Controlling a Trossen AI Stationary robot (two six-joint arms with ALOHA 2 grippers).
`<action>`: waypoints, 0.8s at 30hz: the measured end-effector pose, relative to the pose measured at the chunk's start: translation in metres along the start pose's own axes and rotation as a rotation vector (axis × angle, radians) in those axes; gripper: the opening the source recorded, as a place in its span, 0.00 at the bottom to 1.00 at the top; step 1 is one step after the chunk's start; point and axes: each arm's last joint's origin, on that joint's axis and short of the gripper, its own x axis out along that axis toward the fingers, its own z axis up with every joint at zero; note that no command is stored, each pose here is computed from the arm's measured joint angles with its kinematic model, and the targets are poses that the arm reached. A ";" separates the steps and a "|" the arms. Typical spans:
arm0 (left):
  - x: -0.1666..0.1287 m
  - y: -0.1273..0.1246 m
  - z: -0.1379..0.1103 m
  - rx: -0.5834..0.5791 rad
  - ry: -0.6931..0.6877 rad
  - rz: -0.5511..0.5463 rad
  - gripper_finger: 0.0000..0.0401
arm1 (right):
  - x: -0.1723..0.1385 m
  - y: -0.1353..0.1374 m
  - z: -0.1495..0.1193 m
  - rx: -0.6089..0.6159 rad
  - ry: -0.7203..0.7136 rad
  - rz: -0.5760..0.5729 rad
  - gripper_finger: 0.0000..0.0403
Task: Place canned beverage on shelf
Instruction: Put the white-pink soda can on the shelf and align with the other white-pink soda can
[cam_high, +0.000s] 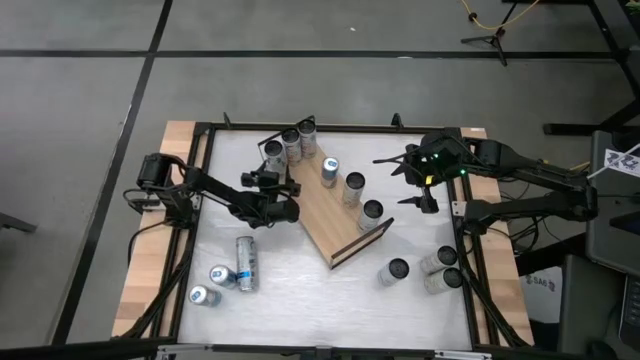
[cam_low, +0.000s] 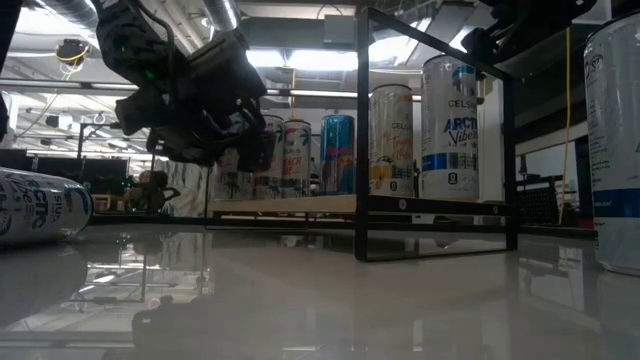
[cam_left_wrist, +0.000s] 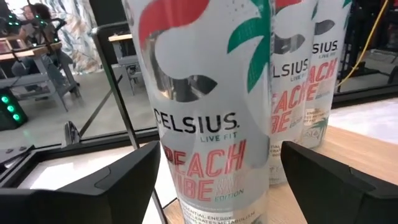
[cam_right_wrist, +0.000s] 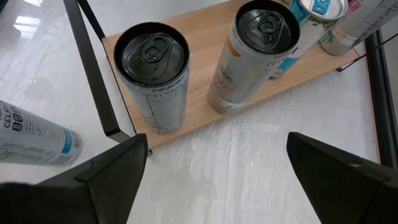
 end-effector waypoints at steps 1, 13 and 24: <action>0.000 0.000 0.001 -0.003 -0.004 0.003 0.81 | 0.000 0.000 0.000 0.000 0.000 0.000 0.94; -0.004 0.007 0.028 -0.029 -0.027 0.006 0.81 | 0.000 0.000 0.000 0.000 0.000 0.000 0.94; -0.008 0.017 0.058 0.055 -0.024 -0.023 0.82 | 0.000 0.000 0.000 0.000 0.000 0.000 0.94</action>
